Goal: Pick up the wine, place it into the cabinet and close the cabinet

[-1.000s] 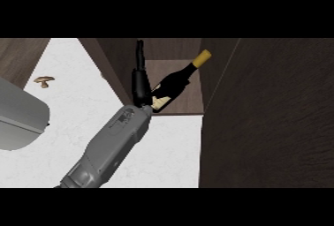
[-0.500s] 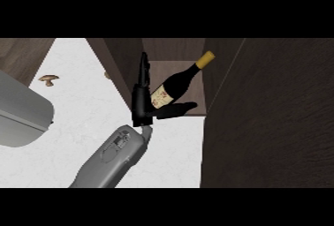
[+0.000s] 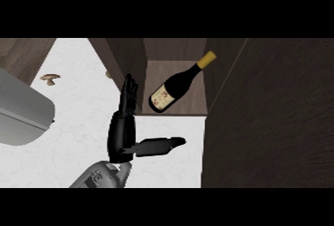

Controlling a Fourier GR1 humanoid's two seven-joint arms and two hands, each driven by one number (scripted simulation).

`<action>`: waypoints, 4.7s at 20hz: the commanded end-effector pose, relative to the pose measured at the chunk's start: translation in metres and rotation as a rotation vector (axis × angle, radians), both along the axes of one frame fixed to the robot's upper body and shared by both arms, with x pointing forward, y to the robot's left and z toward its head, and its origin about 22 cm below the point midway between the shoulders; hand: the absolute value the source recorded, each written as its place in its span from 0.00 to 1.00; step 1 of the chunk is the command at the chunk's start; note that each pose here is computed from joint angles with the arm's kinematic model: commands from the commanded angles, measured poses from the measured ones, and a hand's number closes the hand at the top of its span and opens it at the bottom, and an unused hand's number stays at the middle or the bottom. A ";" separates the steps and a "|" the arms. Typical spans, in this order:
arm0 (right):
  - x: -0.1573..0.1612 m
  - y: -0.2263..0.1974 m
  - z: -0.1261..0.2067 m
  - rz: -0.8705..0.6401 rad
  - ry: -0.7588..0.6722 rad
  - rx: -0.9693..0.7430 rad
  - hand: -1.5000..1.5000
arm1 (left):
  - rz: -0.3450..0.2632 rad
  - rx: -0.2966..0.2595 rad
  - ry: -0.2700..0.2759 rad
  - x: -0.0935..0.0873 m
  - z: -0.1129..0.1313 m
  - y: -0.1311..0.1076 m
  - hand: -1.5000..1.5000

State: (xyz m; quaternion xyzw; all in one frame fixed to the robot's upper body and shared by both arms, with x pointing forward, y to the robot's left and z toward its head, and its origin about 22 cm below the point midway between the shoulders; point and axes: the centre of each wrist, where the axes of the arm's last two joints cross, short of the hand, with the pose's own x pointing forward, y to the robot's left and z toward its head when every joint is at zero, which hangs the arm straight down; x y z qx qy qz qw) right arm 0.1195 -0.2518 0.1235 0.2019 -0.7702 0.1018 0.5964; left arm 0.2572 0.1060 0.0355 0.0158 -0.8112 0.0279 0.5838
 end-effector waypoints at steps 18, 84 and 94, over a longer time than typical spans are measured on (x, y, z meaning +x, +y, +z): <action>-0.012 0.001 0.036 0.225 -0.081 -0.341 1.00 | -0.223 -0.045 0.021 -0.081 0.013 0.122 1.00; 0.231 0.195 0.049 0.361 0.142 0.016 1.00 | -0.245 -0.017 0.003 -0.116 0.030 0.244 1.00; 0.281 0.166 0.039 0.287 0.089 0.002 1.00 | -0.266 -0.021 0.025 -0.095 0.027 0.234 1.00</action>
